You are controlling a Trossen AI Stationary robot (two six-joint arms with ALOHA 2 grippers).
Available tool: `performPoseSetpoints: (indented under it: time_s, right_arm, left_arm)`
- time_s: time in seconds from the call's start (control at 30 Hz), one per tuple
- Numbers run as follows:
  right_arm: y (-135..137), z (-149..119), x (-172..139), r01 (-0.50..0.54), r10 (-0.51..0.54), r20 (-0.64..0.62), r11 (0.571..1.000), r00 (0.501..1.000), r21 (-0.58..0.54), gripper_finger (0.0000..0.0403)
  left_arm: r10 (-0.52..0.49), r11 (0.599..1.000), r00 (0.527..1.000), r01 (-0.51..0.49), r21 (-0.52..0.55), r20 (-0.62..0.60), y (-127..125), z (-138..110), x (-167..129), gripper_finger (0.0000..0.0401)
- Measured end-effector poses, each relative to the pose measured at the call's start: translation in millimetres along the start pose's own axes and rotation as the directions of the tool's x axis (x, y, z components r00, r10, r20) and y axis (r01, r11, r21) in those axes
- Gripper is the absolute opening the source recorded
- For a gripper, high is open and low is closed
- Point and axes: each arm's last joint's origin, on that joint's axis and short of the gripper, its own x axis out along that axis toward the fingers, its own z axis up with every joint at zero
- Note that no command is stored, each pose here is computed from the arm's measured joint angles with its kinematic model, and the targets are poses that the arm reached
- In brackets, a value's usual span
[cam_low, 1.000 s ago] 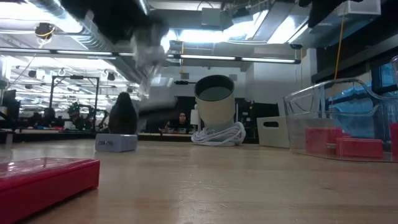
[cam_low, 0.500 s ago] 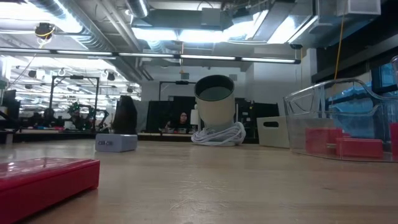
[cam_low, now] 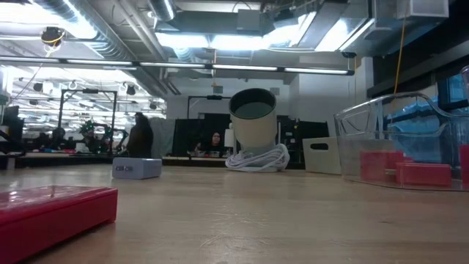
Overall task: Pick & Place Office items
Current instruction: Put the white hourglass into the bottom transparent bin
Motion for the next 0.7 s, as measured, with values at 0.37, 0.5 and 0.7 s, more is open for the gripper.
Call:
performPoseSetpoints:
  time_s: [0.37,0.5,0.7]
  right_arm:
    - [1.0,9.3,6.2,-0.122,0.126,0.121,0.992,0.985,-0.038,0.0333]
    - [1.3,10.3,6.2,-0.124,0.128,0.133,0.992,0.983,-0.04,0.0333]
    - [2.0,12.4,5.8,-0.123,0.131,0.156,0.991,0.979,-0.061,0.0332]
  left_arm:
    - [0.035,0.983,0.99,-0.059,0.172,0.138,19.4,0.0,13.0,0.0217]
    - [0.006,0.978,0.98,-0.047,0.205,0.198,24.1,-0.8,16.8,0.0217]
    - [0.006,0.975,0.976,-0.054,0.217,0.218,30.2,-4.1,21.4,0.0217]
